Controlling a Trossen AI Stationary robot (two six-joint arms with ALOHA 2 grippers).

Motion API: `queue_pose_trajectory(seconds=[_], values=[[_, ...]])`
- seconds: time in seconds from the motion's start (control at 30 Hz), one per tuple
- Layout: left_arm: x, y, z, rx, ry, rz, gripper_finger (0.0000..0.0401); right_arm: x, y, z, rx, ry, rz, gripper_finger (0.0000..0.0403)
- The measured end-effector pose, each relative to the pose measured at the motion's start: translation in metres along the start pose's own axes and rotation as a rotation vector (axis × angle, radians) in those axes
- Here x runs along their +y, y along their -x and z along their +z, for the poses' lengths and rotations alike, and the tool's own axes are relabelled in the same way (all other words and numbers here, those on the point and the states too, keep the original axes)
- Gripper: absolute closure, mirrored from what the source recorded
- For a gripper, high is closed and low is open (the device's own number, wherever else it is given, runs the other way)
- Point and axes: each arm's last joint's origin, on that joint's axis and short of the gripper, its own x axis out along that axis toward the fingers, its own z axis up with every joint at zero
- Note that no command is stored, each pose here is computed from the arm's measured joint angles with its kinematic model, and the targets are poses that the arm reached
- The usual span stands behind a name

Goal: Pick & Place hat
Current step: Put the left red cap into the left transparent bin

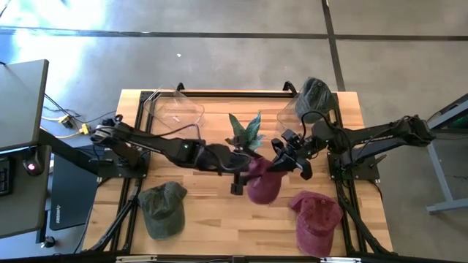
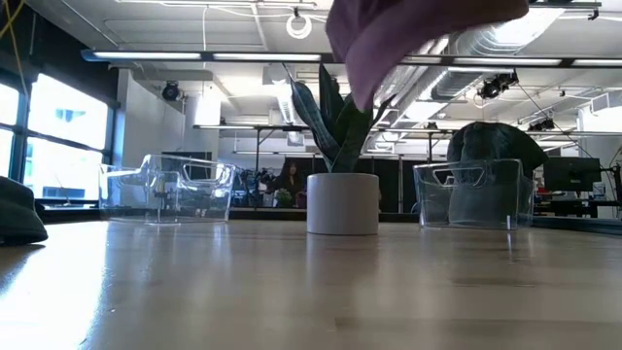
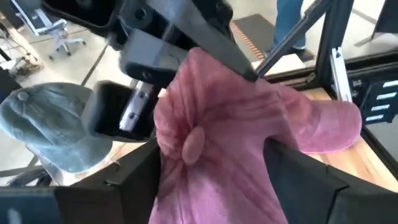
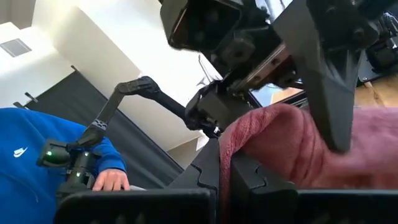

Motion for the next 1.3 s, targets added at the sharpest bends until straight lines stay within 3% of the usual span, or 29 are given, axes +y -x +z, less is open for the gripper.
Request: queue_pose_trajectory(seconds=[0.1,0.37,0.5,0.63,0.8,0.9,1.1,1.3], values=[[0.002,-0.005,-0.002,0.0,0.005,0.009,0.0162,0.0,0.0,0.0,0.004,-0.005,0.009,0.0402],[0.012,-0.01,-0.004,-0.01,0.024,-0.104,0.0249,0.001,0.0,-0.001,0.023,-0.008,0.031,0.0402],[0.021,-0.012,-0.006,-0.026,0.039,-0.245,0.0317,0.001,0.0,-0.001,0.032,-0.008,0.04,0.04],[0.031,-0.013,-0.007,-0.045,0.112,-0.476,0.0386,0.002,0.0,-0.002,0.061,-0.007,0.07,0.0401],[0.048,-0.011,-0.002,-0.096,0.278,-0.798,0.0382,0.0,0.0,-0.004,0.092,0.028,0.066,0.0399],[0.054,-0.008,0.004,-0.125,0.354,-0.935,0.0393,0.0,0.0,-0.005,0.099,0.078,0.055,0.0397],[0.054,-0.007,0.004,-0.095,0.404,-1.02,0.0398,-0.002,0.0,-0.007,0.109,0.097,0.037,0.0384],[0.054,0.006,0.016,-0.083,0.477,-1.148,0.04,-0.004,0.002,-0.008,0.142,-0.007,0.033,0.0299]])
